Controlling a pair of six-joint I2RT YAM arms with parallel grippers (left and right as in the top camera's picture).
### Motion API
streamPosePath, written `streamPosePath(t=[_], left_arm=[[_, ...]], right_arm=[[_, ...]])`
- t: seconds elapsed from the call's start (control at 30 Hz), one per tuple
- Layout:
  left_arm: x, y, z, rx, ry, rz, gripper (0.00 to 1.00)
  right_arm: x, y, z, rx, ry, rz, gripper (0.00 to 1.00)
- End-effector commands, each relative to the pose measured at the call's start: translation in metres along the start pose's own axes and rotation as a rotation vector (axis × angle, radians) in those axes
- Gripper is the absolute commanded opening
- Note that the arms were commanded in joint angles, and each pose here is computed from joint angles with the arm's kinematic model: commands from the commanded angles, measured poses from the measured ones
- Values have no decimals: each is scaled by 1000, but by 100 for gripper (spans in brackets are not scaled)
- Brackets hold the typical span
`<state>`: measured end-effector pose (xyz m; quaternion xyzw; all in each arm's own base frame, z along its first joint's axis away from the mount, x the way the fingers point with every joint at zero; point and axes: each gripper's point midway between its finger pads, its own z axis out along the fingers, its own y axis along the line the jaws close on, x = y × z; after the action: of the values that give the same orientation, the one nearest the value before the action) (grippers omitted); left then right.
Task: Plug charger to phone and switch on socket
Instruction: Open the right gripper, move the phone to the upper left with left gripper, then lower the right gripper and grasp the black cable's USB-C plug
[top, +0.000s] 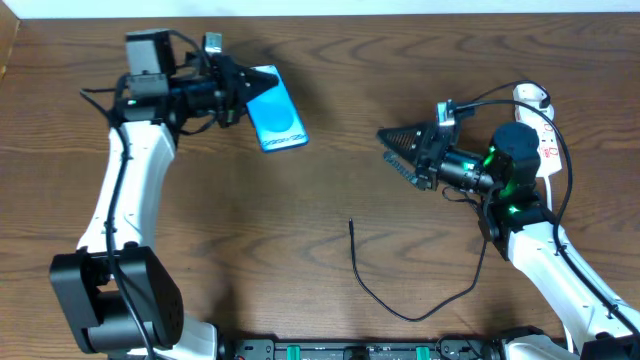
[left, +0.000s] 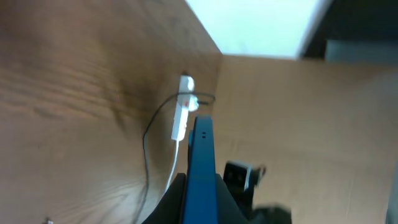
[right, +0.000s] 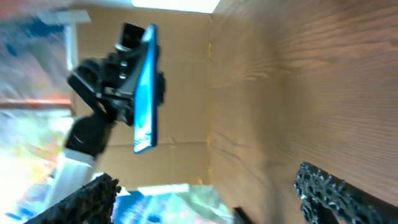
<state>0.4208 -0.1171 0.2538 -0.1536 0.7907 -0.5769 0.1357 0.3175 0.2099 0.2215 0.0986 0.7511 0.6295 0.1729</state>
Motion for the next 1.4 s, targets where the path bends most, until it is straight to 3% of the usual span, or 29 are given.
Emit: streamPosePath(t=[0.0, 0.2, 0.37, 0.5, 1.07, 1.37], left_arm=[[18, -28, -14, 142, 86, 260, 7], [10, -25, -23, 141, 54, 304, 7], [5, -23, -29, 138, 34, 320, 7], [2, -21, -34, 135, 20, 316, 8], [-8, -15, -42, 112, -19, 310, 8], [-9, -15, -42, 107, -23, 309, 8]], right_arm=[[8, 6, 3, -10, 38, -180, 86], [19, 12, 14, -23, 58, -269, 83], [28, 16, 28, -14, 53, -333, 99], [33, 14, 37, 27, 48, -370, 99], [45, -25, 56, 535, 30, -525, 99], [71, -91, 90, 718, 189, -477, 99]])
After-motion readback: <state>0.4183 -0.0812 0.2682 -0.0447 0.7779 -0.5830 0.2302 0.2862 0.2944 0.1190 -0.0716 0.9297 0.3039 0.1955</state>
